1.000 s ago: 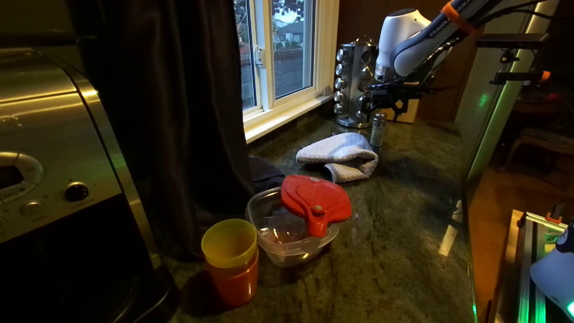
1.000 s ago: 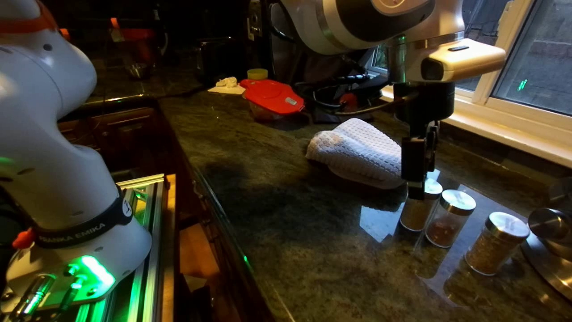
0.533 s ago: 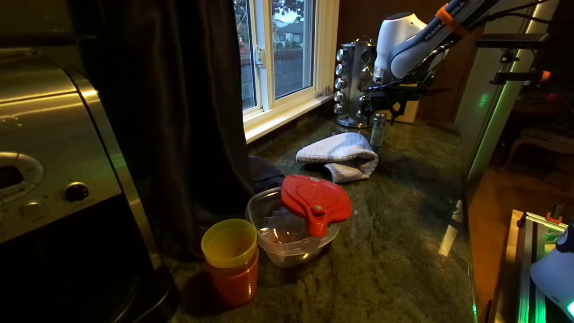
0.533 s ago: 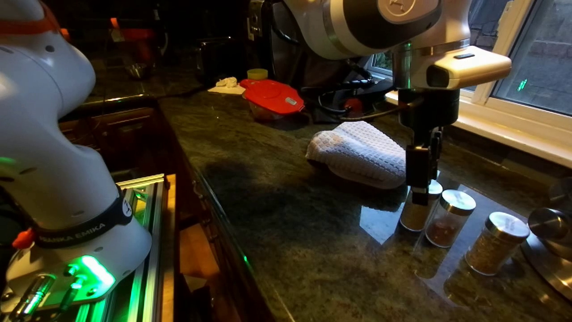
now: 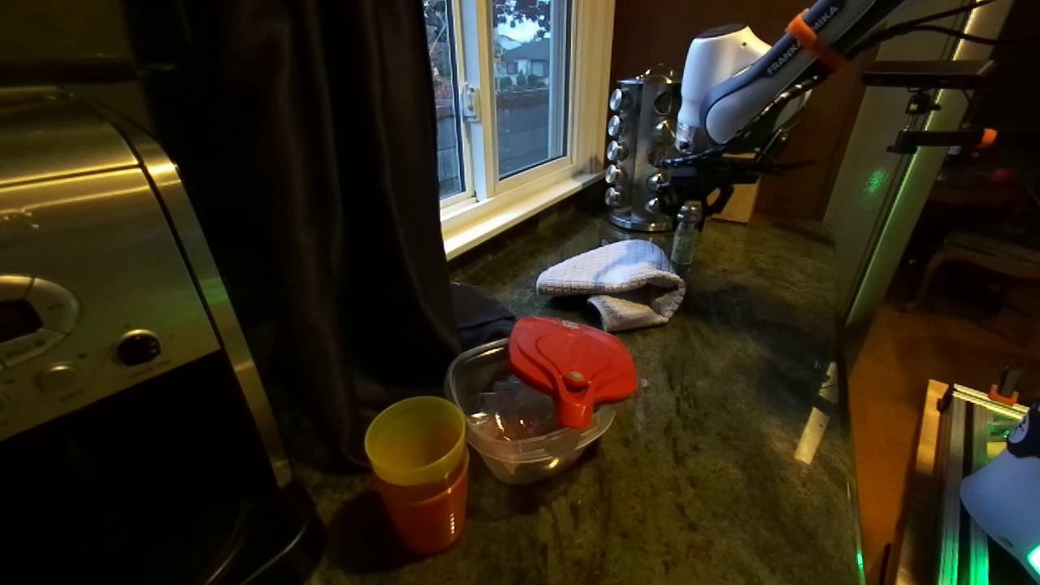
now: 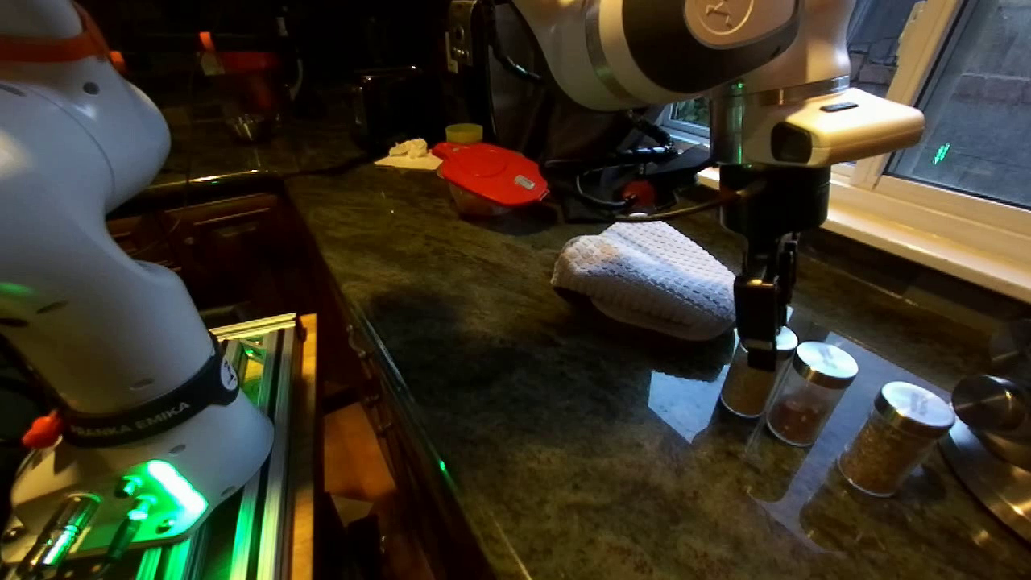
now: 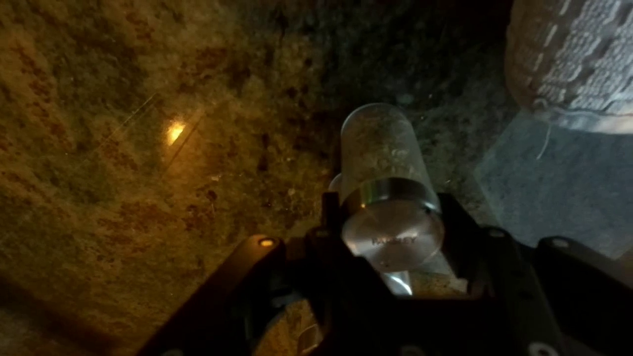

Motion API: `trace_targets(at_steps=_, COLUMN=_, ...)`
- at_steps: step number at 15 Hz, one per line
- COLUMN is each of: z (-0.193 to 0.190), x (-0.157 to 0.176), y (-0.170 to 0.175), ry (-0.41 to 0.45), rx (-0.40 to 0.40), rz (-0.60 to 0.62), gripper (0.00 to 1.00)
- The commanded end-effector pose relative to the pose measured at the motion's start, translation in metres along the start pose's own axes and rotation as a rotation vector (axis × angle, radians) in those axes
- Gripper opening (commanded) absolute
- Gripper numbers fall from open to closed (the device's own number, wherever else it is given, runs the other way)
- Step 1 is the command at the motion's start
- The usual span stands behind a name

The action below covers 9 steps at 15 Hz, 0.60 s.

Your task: Put one glass jar on the silver stand.

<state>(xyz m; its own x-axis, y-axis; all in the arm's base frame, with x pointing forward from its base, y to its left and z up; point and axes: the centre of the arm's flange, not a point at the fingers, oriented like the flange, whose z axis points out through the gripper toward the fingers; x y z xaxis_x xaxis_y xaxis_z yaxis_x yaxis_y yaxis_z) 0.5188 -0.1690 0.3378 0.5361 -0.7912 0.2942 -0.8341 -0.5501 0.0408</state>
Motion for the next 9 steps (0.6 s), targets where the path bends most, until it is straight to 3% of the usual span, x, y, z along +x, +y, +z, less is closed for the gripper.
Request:
trace_targets(at_steps=1, z=-0.006, x=-0.004, y=-0.001, ry=-0.018, rx=0.0, rz=0.002, gripper=0.24)
trace_targets(at_steps=5, z=-0.032, x=-0.006, y=-0.002, ry=-0.02, rx=0.027, rz=-0.007, gripper=0.24)
trace_targets(at_steps=9, z=-0.083, x=-0.008, y=0.003, ry=0.051, rx=0.1, rz=-0.02, gripper=0.24)
